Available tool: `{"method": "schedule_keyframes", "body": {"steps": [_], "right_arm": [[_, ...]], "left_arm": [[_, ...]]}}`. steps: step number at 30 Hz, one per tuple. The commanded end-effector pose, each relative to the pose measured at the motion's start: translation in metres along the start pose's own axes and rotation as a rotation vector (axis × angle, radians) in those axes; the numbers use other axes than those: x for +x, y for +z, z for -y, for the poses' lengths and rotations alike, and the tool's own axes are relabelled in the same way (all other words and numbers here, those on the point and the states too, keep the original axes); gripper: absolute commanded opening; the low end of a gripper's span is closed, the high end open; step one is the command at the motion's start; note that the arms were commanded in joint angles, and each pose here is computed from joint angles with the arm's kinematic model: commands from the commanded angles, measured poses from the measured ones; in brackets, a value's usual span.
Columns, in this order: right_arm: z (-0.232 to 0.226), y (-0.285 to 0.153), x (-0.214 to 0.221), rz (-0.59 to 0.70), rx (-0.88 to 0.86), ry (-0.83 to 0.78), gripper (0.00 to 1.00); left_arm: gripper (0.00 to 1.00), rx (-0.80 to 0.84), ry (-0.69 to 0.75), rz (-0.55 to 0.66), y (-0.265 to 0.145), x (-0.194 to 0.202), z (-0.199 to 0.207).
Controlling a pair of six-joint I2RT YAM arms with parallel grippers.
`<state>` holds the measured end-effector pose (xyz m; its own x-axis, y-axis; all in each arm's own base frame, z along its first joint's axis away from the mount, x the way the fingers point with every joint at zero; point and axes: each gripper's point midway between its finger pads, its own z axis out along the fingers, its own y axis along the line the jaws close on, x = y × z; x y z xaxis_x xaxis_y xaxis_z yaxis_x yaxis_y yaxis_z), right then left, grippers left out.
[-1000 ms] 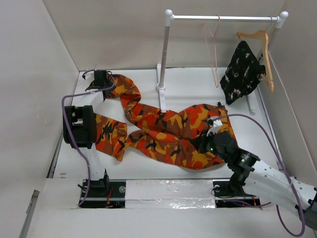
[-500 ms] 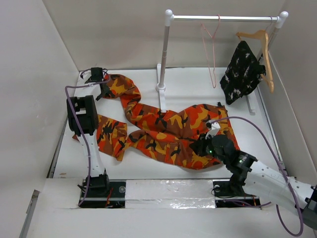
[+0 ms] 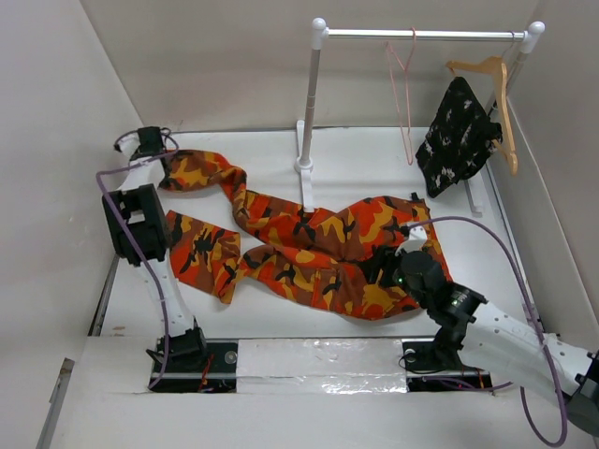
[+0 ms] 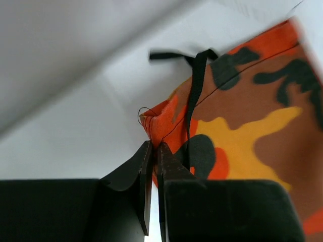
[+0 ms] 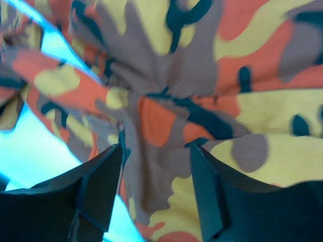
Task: Place the trousers on the hanger
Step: Flatten out the trousers at the center of the board.
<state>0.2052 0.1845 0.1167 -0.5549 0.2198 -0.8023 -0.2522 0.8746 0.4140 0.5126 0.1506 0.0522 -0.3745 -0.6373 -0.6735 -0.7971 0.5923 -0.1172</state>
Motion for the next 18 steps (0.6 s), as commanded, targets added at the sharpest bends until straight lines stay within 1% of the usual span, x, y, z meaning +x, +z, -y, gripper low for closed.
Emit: {"method": "schedule_keyframes", "body": {"steps": [1,2,3,4,6,7,8,10,11,12,13,14,15,16,17,18], "right_arm": [[0.015,-0.003,-0.044,0.159,0.090,0.073,0.64],[0.021,-0.003,-0.049,0.175,0.112,0.086,0.64],[0.026,-0.002,-0.053,0.189,0.129,0.095,0.64],[0.034,-0.001,-0.064,0.220,0.156,0.116,0.65],[0.042,0.001,-0.071,0.237,0.180,0.117,0.65],[0.047,0.004,-0.075,0.248,0.197,0.125,0.65],[0.057,0.005,-0.083,0.271,0.232,0.147,0.66],[0.066,0.010,-0.091,0.282,0.264,0.157,0.68],[0.071,0.010,-0.100,0.301,0.282,0.169,0.70],[0.087,0.009,-0.108,0.320,0.335,0.186,0.71],[0.093,0.010,-0.120,0.355,0.354,0.196,0.74],[0.102,0.014,-0.125,0.353,0.386,0.205,0.79],[0.123,0.012,-0.136,0.386,0.442,0.233,0.82],[0.135,0.013,-0.141,0.395,0.469,0.247,0.84],[0.152,0.021,-0.137,0.370,0.509,0.271,0.86],[0.158,0.027,-0.141,0.356,0.493,0.294,0.87]], "left_arm": [[0.00,-0.042,-0.090,0.274,-0.078,-0.105,-0.029],[0.00,-0.042,-0.092,0.293,-0.082,-0.108,-0.031],[0.11,-0.036,-0.078,0.309,-0.088,-0.113,-0.032],[0.29,-0.030,-0.074,0.308,-0.095,-0.115,-0.032],[0.45,-0.003,-0.076,0.305,-0.102,-0.116,-0.030],[0.63,0.043,-0.072,0.306,-0.111,-0.117,-0.025],[0.67,0.062,-0.075,0.302,-0.110,-0.112,-0.025],[0.69,0.140,-0.075,0.317,-0.132,-0.110,-0.008],[0.69,0.188,-0.050,0.314,-0.143,-0.099,0.010],[0.69,0.228,-0.037,0.316,-0.153,-0.094,0.023],[0.68,0.283,-0.030,0.328,-0.174,-0.092,0.037],[0.68,0.355,0.012,0.325,-0.196,-0.070,0.065],[0.67,0.402,0.031,0.330,-0.213,-0.061,0.080],[0.67,0.460,0.037,0.338,-0.237,-0.052,0.092],[0.67,0.510,0.036,0.319,-0.249,-0.033,0.104],[0.67,0.601,0.069,0.286,-0.276,0.000,0.127]]}}
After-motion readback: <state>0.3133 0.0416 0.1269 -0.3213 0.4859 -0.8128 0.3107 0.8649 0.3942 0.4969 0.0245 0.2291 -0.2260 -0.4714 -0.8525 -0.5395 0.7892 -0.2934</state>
